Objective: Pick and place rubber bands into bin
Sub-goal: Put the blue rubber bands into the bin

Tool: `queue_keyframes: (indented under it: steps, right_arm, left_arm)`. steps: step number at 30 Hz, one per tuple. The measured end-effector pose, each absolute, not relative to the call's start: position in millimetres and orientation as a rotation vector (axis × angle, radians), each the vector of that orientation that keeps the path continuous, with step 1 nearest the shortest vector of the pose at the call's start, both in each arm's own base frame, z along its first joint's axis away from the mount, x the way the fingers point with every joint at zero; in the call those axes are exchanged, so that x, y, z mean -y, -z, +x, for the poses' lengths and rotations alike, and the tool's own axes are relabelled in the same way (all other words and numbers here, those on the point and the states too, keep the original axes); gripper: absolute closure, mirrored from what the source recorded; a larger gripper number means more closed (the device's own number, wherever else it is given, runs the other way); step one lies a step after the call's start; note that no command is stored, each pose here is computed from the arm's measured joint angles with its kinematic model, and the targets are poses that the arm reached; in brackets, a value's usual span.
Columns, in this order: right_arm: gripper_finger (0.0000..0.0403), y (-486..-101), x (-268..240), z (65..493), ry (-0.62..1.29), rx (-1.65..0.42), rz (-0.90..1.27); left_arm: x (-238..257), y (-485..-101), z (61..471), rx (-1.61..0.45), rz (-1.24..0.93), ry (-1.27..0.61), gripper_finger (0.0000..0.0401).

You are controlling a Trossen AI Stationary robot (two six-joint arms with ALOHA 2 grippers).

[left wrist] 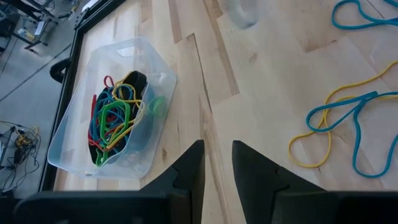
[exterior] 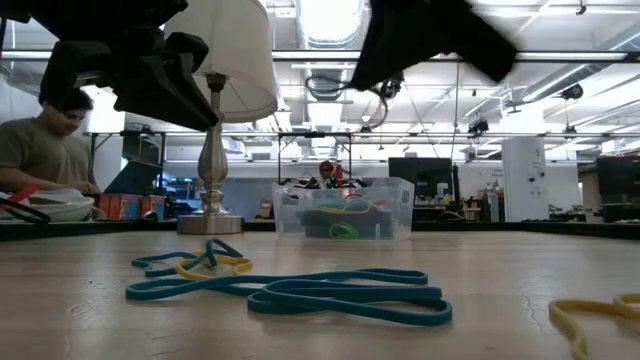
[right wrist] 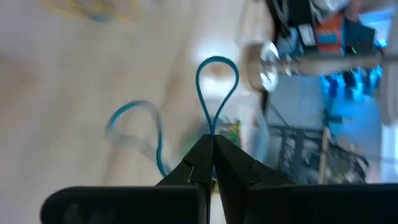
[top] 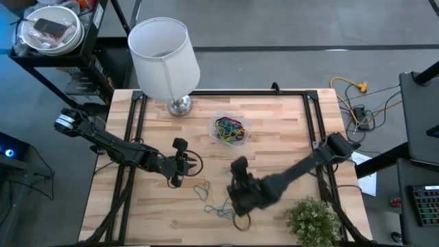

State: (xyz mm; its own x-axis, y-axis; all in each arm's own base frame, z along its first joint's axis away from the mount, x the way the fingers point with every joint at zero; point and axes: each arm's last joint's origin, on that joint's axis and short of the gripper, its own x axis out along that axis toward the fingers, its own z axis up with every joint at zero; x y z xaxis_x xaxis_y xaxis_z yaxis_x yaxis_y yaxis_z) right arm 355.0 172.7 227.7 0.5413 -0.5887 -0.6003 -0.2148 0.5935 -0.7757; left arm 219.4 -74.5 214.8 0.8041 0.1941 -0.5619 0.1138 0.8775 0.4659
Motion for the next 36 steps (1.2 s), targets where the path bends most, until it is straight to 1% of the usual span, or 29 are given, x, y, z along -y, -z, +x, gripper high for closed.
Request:
queue_keyframes:
  steps: [6,18,27,36]
  right_arm:
    - [0.0395,-229,-128,373,0.395,-1.055,-0.911]
    - [0.0395,-229,-43,393,0.557,-1.167,-0.806]
    - [0.0395,-228,2,399,0.537,-1.204,-0.642]
    - [0.0394,-227,32,402,0.494,-1.203,-0.510]
  left_arm:
    - [74,-215,219,-0.642,0.507,-0.045,0.0335]
    - [74,-212,218,-0.651,0.511,-0.044,0.0335]
    - [74,-212,218,-0.651,0.511,-0.044,0.0335]
    - [74,-212,218,-0.651,0.512,-0.044,0.0335]
